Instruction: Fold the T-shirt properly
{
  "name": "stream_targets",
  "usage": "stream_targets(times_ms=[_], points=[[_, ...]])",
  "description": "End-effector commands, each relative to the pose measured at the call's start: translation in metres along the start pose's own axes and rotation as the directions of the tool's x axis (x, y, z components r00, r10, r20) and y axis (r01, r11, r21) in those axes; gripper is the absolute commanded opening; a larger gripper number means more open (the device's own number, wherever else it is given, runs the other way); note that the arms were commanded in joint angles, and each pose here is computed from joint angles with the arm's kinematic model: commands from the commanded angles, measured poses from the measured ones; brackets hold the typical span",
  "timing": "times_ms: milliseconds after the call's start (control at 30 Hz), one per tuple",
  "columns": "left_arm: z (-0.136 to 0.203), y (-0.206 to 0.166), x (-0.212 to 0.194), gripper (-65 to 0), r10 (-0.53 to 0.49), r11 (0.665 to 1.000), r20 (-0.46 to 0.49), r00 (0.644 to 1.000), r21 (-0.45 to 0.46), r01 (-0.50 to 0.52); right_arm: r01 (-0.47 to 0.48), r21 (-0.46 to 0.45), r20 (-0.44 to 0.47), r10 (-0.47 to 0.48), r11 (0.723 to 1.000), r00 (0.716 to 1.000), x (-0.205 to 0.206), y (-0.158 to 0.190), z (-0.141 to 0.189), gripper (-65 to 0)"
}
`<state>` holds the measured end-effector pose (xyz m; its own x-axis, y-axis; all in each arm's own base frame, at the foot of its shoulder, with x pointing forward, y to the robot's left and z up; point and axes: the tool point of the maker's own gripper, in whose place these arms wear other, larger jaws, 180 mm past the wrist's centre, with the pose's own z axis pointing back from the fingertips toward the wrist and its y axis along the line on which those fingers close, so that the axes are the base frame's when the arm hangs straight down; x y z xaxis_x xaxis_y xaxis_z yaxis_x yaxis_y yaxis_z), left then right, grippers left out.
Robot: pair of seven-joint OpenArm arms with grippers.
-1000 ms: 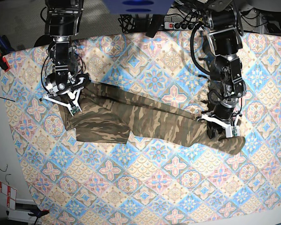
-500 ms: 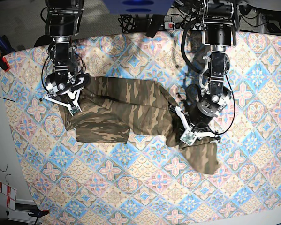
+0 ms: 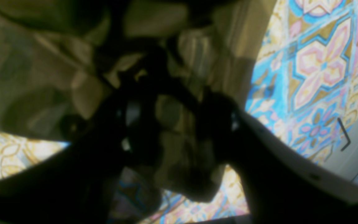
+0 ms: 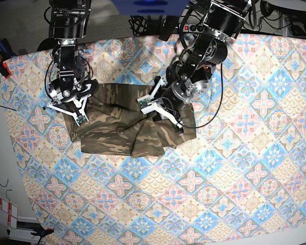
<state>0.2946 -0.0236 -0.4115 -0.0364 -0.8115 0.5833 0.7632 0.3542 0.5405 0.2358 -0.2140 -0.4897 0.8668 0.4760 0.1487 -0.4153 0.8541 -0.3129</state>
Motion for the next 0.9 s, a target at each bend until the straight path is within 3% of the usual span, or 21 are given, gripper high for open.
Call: stream_targets(times_ms=[0,167,300,533,700,867], points=[[0.0,0.01,0.013,-64.6,-0.012,0.999,0.036,0.999,0.031,0.011,-0.015,0.055,-0.083,0.019,0.998,0.996,-0.028,0.019,-0.009,-34.7],[-0.009,-0.024,-0.026,-64.0,-0.062,0.997,-0.077,0.995,-0.057,0.057,-0.016,0.06,-0.092,0.022,0.998,0.996,-0.033,0.022,-0.01,-34.7],[-0.01,-0.042,-0.073,-64.3,-0.184,0.98,-0.238,0.954,-0.121,0.158,-0.016,0.06,-0.092,0.022,0.998,0.996,-0.033,0.022,-0.01,-34.7],[-0.001,-0.026,-0.095,-63.9,-0.173,0.984,-0.313,0.934,-0.09,0.152,-0.016,0.059,-0.091,0.021,0.998,0.996,-0.032,0.022,-0.01,-34.7],[0.011,-0.004,-0.047,-62.1,-0.131,0.99,-0.217,0.967,0.026,0.14,-0.016,0.058,-0.089,0.021,0.998,0.996,-0.031,0.021,-0.01,-34.5],[0.027,0.0,0.021,-46.4,-0.096,0.992,-0.019,0.995,0.084,0.098,-0.017,0.057,-0.085,0.021,0.998,0.996,-0.029,0.02,-0.009,-34.4]])
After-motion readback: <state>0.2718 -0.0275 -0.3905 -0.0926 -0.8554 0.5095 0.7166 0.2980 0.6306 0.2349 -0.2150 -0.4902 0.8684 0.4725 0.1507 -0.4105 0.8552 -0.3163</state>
